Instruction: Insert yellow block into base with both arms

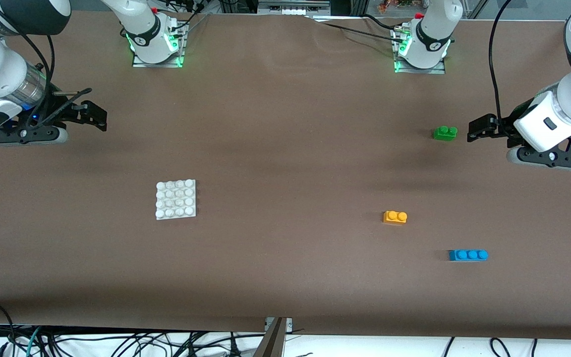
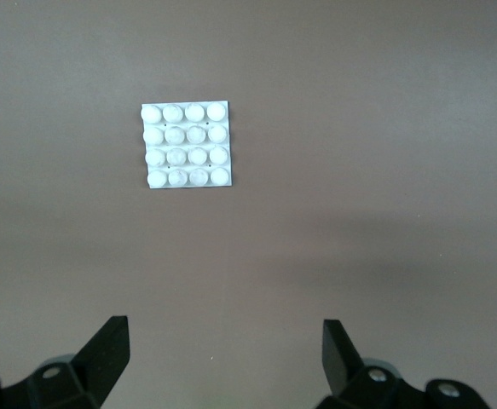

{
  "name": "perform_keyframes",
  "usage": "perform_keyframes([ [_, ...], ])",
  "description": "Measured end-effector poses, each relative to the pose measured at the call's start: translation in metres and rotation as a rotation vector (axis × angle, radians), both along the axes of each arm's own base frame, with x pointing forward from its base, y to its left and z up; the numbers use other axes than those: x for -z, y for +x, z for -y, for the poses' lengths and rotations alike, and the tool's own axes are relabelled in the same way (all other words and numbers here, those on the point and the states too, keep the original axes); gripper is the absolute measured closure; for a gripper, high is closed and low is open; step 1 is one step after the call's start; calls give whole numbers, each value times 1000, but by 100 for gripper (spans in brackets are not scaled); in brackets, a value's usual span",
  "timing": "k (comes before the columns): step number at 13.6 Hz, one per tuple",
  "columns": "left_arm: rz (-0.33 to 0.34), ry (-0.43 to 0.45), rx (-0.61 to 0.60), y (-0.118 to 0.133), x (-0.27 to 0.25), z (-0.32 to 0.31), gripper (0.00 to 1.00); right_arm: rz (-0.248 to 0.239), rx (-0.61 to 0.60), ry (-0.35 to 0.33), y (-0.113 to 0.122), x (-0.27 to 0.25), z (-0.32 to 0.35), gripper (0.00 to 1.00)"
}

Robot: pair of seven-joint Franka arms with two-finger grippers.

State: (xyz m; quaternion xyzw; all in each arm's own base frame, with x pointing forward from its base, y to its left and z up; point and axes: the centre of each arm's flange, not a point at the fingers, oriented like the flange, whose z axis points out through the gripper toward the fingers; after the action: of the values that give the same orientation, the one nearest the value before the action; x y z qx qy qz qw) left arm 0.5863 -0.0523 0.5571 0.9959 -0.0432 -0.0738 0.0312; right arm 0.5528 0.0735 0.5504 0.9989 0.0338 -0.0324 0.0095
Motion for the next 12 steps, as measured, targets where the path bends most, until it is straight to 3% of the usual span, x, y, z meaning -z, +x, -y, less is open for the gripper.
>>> perform_keyframes([
  [3, 0, 0, 0, 0, 0, 0, 0, -21, 13, -4, -2, 2, 0, 0],
  [12, 0, 0, 0, 0, 0, 0, 0, -21, 13, -4, -2, 2, 0, 0],
])
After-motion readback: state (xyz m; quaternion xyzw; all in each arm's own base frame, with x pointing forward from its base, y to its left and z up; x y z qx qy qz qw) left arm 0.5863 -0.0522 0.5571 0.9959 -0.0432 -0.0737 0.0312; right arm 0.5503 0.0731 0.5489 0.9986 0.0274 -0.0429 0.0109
